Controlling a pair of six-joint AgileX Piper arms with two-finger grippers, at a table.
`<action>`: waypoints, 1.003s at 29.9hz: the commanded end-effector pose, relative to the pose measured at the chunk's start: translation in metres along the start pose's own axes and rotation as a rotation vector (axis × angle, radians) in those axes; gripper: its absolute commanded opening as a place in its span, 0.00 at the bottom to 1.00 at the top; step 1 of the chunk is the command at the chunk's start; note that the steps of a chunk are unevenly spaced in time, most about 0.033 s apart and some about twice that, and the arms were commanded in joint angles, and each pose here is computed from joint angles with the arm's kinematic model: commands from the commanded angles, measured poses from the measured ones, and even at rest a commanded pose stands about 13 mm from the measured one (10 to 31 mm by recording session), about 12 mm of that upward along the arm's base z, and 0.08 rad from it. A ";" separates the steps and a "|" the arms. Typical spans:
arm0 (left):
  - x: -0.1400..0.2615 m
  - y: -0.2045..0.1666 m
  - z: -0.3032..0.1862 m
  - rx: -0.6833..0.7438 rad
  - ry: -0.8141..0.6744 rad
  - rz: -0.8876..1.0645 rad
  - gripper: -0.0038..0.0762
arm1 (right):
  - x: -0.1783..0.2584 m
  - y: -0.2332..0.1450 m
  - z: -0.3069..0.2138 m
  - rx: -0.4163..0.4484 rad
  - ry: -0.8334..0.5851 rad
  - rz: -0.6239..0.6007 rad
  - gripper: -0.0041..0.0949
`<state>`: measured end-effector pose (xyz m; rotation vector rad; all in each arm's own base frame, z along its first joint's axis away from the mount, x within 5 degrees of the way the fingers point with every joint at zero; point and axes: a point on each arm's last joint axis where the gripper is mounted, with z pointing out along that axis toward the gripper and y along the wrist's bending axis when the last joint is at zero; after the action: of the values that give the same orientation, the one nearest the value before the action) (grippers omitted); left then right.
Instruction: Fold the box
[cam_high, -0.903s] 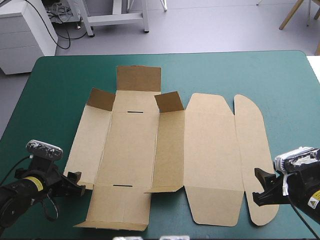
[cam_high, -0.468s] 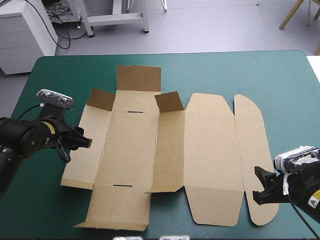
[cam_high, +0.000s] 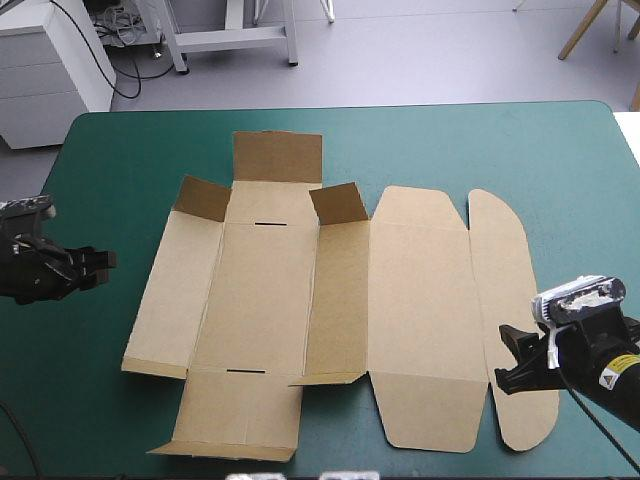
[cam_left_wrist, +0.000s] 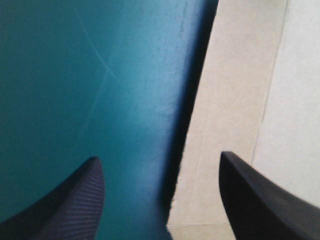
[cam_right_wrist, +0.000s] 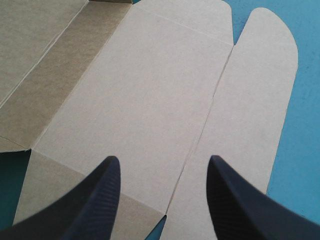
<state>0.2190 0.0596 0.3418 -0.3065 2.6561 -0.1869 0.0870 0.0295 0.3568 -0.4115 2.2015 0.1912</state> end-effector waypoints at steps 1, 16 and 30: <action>-0.001 0.006 0.004 0.126 -0.054 -0.076 0.63 | -0.015 -0.001 0.004 -0.007 -0.064 -0.008 0.53; 0.010 0.018 0.078 0.293 0.208 -0.073 0.63 | -0.012 -0.001 0.010 -0.019 0.008 -0.008 0.53; 0.007 0.037 0.120 0.445 0.302 -0.119 0.63 | -0.011 -0.001 0.010 -0.019 0.022 -0.010 0.53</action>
<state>0.2553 0.0880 0.2143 -0.3198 2.8627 -0.8205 0.0973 0.0335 0.3489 -0.4479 2.2893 0.2066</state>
